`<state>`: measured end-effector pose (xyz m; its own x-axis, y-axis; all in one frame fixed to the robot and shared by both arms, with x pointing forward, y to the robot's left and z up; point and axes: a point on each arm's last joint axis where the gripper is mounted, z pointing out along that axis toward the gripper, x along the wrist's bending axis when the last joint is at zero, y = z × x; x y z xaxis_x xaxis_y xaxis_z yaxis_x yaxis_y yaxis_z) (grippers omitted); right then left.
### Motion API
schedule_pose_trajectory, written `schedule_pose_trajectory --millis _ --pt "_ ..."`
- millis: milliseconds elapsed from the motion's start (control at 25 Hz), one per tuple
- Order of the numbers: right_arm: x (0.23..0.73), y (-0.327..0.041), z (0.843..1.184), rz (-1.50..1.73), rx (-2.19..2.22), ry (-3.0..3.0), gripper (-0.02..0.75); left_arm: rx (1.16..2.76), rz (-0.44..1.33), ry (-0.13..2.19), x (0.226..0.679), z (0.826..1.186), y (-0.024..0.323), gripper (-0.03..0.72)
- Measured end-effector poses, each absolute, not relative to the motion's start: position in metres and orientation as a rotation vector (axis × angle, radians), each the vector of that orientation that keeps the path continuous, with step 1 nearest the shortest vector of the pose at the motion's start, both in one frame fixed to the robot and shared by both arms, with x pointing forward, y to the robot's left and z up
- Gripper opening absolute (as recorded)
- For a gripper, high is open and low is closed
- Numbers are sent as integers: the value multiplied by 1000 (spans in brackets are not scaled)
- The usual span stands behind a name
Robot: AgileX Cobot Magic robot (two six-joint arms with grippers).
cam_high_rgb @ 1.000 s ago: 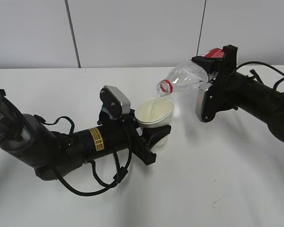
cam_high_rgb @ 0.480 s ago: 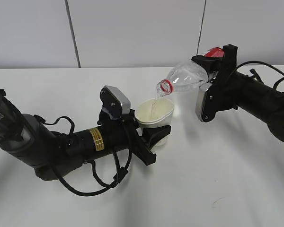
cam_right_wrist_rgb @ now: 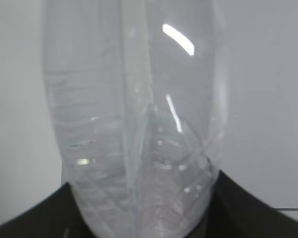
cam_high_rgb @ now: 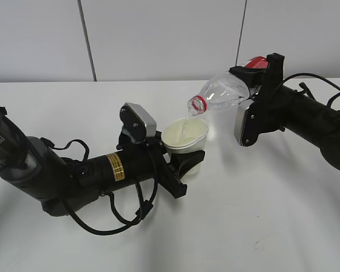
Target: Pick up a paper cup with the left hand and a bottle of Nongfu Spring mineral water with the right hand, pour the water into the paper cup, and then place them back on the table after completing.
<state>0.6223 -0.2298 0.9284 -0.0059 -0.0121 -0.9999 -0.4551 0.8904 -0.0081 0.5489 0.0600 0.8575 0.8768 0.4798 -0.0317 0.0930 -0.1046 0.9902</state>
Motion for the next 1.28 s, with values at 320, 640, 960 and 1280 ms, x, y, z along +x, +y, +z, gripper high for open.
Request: schedule_pose_trajectory --millis 320,640,960,1280 --pt "622 -230 928 362 -380 1547 337 1663 345 450 549 857 60 354" --pt "622 -230 928 362 -380 1547 337 1665 345 451 549 857 60 354" --pt "622 -230 928 398 -342 1558 337 1665 345 451 549 857 60 354" --pt "622 -230 928 438 -303 1569 337 1665 345 451 549 857 60 353"
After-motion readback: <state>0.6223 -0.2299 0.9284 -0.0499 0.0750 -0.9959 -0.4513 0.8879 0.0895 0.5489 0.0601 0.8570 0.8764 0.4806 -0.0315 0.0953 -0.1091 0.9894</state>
